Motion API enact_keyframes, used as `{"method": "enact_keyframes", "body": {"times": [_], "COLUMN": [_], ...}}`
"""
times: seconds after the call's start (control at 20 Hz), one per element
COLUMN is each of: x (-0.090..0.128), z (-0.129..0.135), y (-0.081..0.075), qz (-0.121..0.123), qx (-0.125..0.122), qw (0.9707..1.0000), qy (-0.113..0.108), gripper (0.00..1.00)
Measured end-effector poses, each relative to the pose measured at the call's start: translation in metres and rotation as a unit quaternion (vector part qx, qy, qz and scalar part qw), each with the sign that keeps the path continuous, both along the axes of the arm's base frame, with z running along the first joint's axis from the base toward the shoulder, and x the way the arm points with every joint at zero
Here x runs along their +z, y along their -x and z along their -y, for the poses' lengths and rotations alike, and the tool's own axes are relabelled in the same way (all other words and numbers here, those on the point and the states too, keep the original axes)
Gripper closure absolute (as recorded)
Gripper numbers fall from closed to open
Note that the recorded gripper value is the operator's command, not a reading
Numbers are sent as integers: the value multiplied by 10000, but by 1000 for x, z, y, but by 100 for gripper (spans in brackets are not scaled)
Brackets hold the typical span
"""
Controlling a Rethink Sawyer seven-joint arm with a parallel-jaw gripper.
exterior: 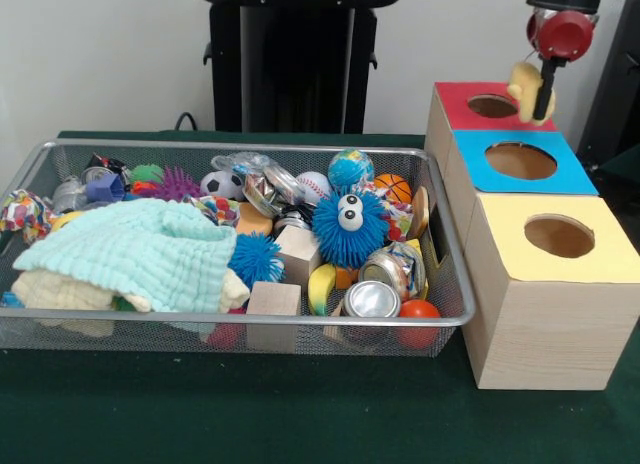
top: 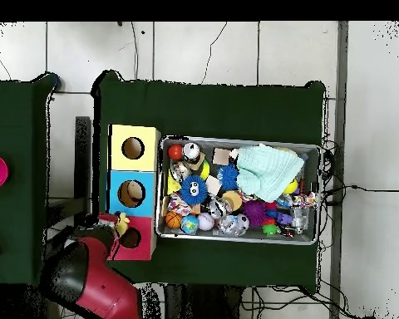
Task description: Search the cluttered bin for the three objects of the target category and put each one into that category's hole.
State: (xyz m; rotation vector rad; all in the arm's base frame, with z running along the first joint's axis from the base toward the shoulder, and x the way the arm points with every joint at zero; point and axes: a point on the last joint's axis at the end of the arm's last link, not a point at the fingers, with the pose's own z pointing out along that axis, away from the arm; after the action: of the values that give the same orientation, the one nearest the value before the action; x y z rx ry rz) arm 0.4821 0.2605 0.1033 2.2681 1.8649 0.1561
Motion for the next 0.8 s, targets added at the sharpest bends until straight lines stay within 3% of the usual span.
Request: {"method": "enact_keyframes", "body": {"times": [0.35, 0.45, 0.8], "x": [-17, -19, -22], "z": [30, 29, 26], "y": [7, 11, 20], "qz": [73, 196, 530], "qx": [272, 438, 647], "qw": [9994, 9985, 9956], "qy": [205, 260, 427], "gripper": [100, 100, 100]}}
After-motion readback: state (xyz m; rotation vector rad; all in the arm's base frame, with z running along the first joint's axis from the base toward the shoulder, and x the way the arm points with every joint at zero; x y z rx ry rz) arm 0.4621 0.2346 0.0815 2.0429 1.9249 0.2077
